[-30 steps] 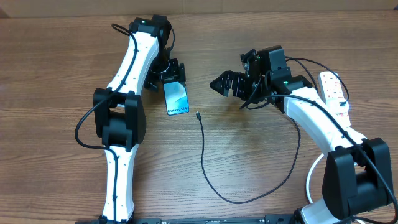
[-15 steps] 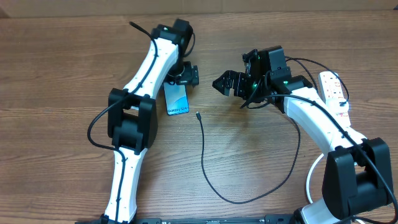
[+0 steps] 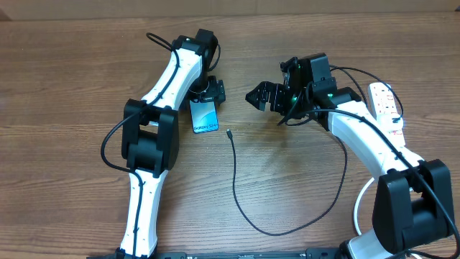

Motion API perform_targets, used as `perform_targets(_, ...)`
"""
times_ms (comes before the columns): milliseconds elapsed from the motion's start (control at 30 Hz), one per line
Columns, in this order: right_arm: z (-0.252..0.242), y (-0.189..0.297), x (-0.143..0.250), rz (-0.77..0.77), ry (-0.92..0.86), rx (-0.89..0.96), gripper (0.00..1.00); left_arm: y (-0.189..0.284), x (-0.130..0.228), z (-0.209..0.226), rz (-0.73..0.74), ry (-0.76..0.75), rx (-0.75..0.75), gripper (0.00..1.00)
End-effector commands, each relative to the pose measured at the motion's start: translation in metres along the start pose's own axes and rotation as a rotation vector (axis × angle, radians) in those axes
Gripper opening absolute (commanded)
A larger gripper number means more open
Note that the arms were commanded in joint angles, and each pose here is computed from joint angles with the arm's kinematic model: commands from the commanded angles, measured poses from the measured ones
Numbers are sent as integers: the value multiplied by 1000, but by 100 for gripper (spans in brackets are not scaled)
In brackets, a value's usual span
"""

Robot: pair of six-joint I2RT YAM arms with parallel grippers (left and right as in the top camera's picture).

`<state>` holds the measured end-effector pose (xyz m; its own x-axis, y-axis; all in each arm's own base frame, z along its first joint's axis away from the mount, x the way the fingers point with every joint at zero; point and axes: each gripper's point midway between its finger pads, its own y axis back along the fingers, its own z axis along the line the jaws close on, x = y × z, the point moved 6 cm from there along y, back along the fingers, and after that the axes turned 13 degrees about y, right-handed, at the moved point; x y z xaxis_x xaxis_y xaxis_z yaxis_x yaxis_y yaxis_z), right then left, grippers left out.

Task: Plug charger to phone and switch on socket

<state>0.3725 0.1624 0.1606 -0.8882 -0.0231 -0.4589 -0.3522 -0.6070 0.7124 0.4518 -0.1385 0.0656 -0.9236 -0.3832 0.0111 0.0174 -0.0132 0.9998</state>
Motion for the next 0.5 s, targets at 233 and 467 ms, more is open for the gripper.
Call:
perform_targets(233,1,3,-6,-16,6,8,100,-29,6,3,37,15,-7,87)
perform_targets(467,1,3,-6,-17,6,8,100,-29,8,8,57,9,-22,70)
